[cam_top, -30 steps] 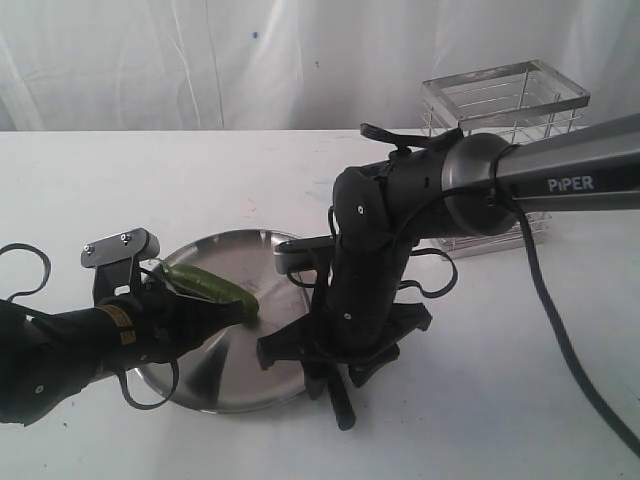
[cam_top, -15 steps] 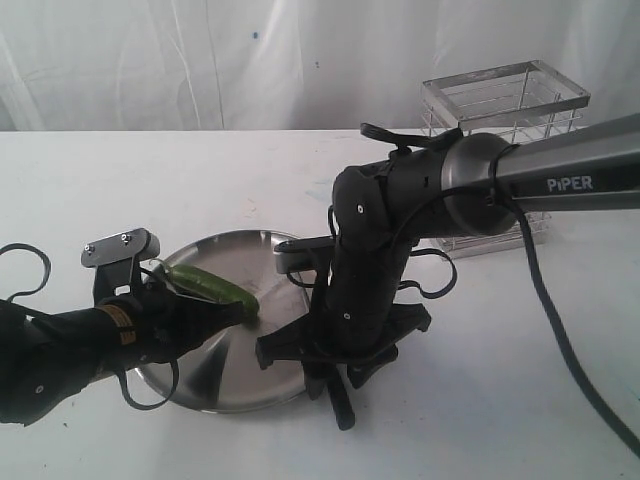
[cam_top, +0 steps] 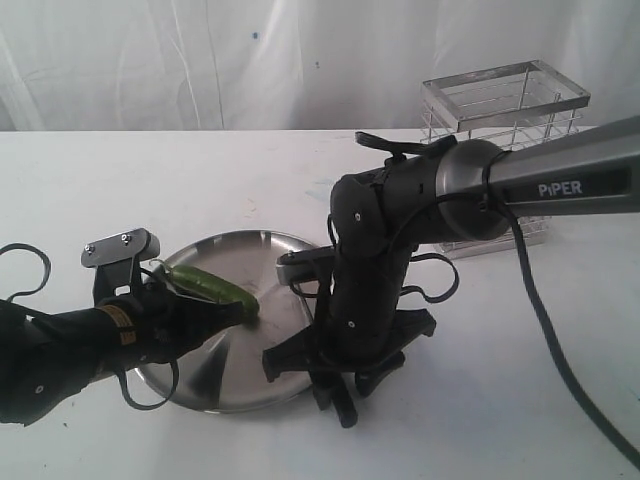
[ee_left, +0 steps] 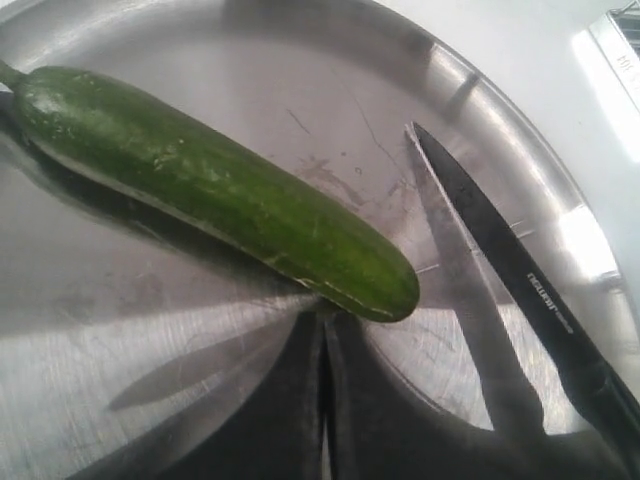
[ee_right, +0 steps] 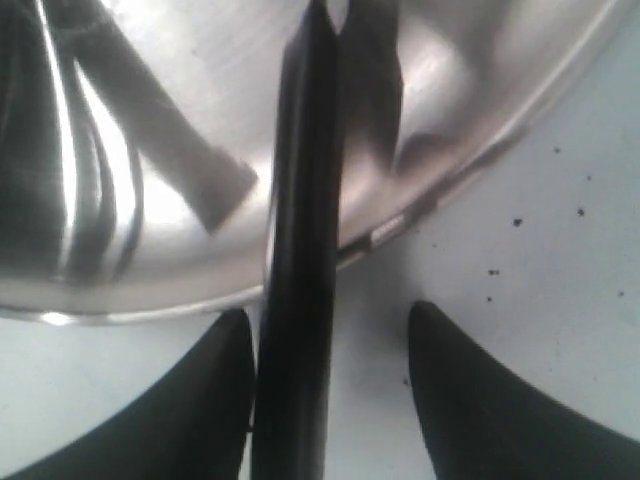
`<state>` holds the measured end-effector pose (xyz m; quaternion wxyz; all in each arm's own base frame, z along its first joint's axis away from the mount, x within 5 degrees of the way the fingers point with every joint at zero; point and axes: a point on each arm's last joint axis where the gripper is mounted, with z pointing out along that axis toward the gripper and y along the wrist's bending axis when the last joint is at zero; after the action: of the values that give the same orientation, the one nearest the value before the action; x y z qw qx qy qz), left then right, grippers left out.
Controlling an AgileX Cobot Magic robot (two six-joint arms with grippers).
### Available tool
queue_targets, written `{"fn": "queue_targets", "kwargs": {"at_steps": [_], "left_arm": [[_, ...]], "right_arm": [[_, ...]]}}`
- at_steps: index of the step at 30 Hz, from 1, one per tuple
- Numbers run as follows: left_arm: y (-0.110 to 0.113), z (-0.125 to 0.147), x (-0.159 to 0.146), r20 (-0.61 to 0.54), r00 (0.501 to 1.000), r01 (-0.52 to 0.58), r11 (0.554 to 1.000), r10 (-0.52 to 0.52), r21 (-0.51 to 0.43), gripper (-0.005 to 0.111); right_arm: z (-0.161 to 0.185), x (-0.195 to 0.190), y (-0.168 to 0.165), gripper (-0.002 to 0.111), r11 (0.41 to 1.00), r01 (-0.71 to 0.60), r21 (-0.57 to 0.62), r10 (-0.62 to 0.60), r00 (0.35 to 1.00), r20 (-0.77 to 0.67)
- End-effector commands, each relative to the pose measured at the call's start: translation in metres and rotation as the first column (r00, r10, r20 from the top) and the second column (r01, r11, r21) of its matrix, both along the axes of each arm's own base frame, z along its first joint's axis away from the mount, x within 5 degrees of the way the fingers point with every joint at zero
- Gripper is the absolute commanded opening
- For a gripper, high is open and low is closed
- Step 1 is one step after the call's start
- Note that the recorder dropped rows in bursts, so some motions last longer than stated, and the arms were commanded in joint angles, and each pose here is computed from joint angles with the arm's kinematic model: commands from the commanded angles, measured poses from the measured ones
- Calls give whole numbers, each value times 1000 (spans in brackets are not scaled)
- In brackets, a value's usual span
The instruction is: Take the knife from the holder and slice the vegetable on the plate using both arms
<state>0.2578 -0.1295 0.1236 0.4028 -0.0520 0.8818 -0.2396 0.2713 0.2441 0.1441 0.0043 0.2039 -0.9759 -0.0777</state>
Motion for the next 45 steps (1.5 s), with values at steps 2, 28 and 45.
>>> {"fn": "queue_targets", "kwargs": {"at_steps": [2,28,45], "left_arm": [[2,-2,-4,-33,999,17,999,-16,29,0],[72,99,-6,284,956,-111,984,67,142,0],[62,161,116,257,878,419,908,-404,-6,0]], "right_arm": [[1,-1,1,28,1000,-21,-2,21,1000,7],[83,-23,-1,0,997,-10,74,-5,979,204],[81,-9,-26,0,1000,-3,-22,7,982,191]]}}
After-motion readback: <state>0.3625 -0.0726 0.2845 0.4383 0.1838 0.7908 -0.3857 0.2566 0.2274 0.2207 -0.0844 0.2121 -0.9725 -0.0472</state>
